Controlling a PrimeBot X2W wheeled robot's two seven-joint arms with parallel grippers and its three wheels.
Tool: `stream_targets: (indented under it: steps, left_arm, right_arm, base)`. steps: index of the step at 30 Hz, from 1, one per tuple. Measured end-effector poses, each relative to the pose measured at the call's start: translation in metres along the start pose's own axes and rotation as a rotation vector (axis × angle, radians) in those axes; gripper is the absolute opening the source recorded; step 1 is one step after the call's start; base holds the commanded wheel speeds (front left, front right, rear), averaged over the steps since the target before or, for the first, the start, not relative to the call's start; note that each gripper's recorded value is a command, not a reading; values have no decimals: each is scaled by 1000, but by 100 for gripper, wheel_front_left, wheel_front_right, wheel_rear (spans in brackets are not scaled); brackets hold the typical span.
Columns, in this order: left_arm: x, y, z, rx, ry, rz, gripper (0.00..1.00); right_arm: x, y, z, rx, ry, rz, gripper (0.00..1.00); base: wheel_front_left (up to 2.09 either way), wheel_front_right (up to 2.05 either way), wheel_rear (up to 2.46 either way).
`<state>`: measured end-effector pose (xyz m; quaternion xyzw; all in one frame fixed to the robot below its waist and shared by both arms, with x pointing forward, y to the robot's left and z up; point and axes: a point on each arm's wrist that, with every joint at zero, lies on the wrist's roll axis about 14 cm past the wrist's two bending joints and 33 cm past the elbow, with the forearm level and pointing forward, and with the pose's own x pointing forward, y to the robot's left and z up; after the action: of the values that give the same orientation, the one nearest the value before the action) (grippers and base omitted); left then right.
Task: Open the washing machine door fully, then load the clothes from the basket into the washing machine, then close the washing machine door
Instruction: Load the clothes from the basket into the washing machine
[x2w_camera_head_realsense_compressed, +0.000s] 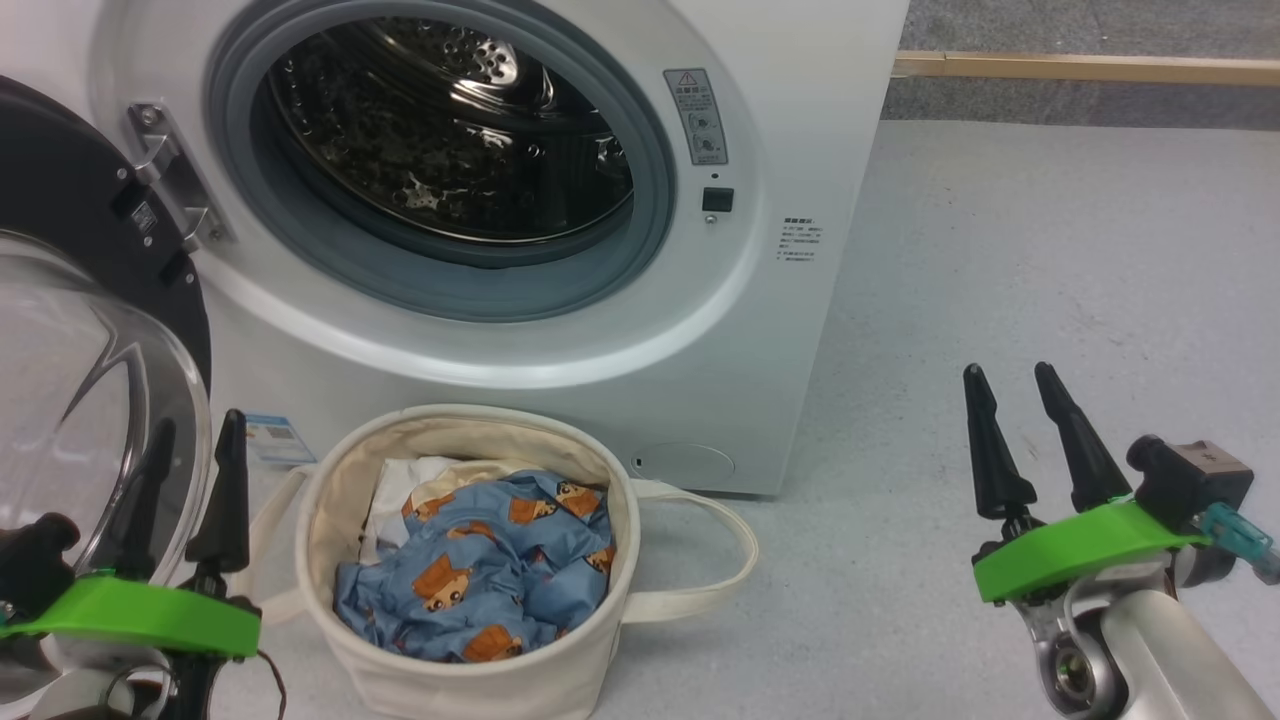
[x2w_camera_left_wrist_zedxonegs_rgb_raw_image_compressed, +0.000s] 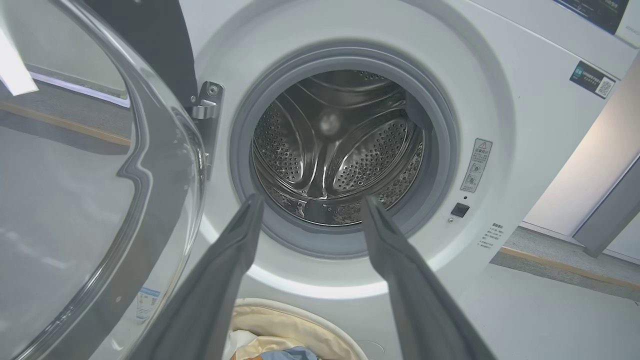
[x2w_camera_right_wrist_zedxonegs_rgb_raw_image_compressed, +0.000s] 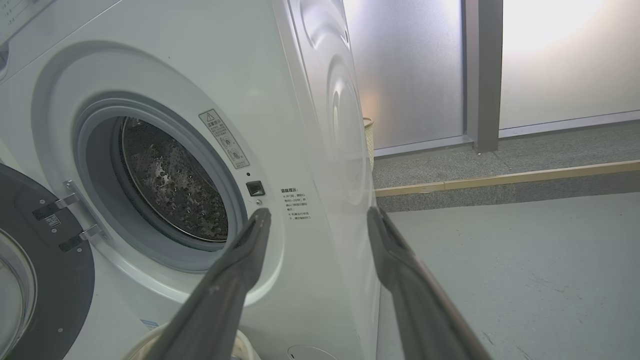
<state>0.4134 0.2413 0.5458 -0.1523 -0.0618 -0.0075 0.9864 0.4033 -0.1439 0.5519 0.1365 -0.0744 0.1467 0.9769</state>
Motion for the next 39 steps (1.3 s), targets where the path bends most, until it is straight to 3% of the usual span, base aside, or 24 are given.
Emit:
stream_targets:
  steps: [31, 39]
  left_arm:
    - [-4, 13, -2, 4, 6, 50, 100]
    - [-3, 16, -9, -54, 12, 90, 100]
  right_arm:
    - [4, 5, -5, 4, 13, 17, 100]
    - [5, 6, -13, 9, 33, 23, 100]
  base:
    - [32, -39, 7]
    - [0, 0, 0]
